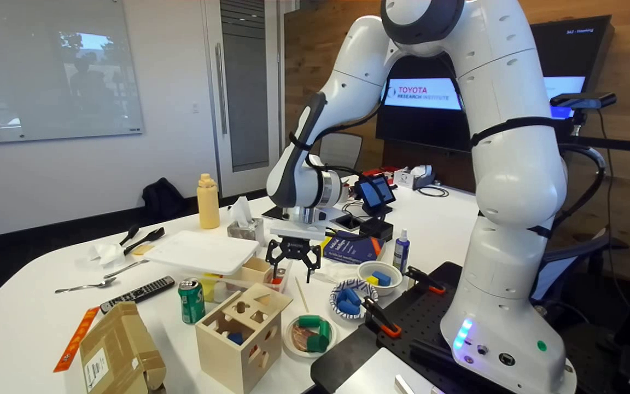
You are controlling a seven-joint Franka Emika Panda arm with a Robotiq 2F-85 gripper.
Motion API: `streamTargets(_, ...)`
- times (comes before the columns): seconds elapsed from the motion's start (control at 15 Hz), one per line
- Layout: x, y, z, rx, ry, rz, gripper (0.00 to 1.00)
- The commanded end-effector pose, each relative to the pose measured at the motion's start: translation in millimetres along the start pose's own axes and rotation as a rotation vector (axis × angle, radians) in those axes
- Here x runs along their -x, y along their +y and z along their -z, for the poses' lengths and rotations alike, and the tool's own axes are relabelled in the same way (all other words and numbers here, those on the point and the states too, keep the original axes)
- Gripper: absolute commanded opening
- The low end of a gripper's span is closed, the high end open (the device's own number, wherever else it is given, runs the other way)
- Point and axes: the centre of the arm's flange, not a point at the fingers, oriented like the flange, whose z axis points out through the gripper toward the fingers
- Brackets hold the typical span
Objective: Close the lid on the cube
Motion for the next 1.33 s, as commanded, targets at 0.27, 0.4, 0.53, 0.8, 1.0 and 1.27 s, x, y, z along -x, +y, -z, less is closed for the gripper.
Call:
streamTargets(0.27,-3.2,-7.3,-25.0,-0.001,0.011,-0.020,1.00)
streamTargets(0.4,-3.1,-9.0,-29.9,0.005,0.007,-0.018,1.00)
streamTargets(0.53,-3.4,-12.1,-34.1,0.011,0.003,-0.011,1.00)
streamTargets(0.8,-5.1,-18.2,-35.1,-0.004,0.027,-0.003,1.00)
streamTargets(1.0,-6.1,-20.8,-30.2,-0.024,0.043,-0.004,1.00)
streamTargets(1.27,-6.1,-24.3,-36.4,-0.016,0.045,-0.001,1.00)
